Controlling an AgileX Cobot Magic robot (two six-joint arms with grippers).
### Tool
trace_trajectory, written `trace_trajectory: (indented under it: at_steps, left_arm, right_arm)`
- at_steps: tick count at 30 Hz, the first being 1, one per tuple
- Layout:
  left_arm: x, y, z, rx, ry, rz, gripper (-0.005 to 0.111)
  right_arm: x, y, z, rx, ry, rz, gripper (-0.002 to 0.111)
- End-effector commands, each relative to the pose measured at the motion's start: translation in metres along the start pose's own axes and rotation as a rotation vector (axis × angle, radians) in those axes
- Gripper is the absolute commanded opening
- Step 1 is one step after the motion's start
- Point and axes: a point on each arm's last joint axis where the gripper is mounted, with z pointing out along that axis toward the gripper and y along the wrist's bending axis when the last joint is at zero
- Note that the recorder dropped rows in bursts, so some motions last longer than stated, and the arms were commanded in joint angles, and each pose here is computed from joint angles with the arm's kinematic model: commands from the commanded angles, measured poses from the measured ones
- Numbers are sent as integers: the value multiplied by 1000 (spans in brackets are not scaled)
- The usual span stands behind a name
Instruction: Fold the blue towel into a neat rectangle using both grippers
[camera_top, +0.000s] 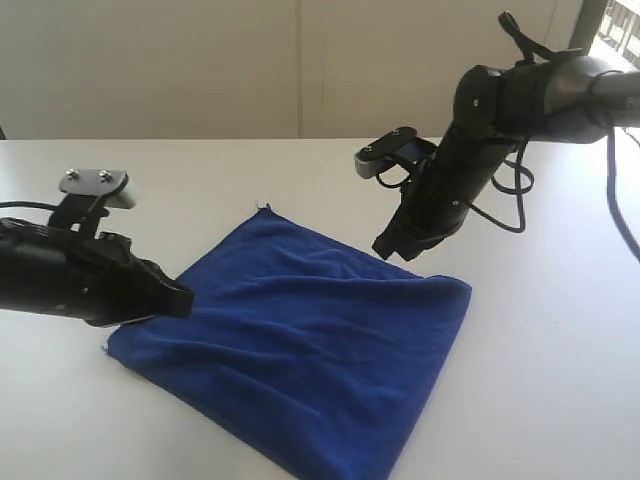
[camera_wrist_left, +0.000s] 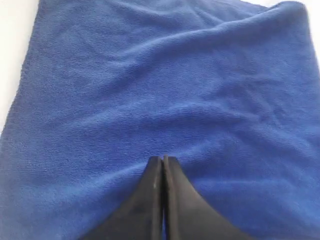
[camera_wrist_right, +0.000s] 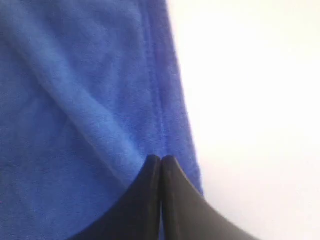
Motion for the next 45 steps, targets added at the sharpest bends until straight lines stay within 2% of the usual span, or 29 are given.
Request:
trace_trajectory:
  at_steps: [1,4,8,13,18,24,34,38,41,45]
  left_arm:
    - [-4,11,38,20,73,-27,0]
    - [-8,17,65,56,122,-36,0]
    - [-6,26,82,29,151,-35,0]
    - [6,39,94,-54,209,63,0]
    - [10,52,103,-138,222,113,0]
    - [-3,63,116,-189,208,228,0]
    - [-42,91,133,-150,151,214,0]
    - [-61,86,126,-85,122,224,0]
    - [-80,74,110,-29,84,249,0]
    - [-104,53,72,7,-2,238,0]
  right_arm:
    - [4,-8,-5,9,-11,12,0]
    - [5,-6,-5,-14,6,21,0]
    - [7,-4,-5,-42,26,13,0]
    - [7,-3,-6,-44,28,12,0]
    - [7,-3,-9,-40,20,11,0]
    - [5,0,-16,-56,3,26,0]
    - [2,-1,-18,-46,-30,34,0]
    - [-5,-5,-21,-17,-77,32,0]
    - [-18,-13,-24,1,-110,16,0]
    - [-42,-27,-20,-71,-172,0,0]
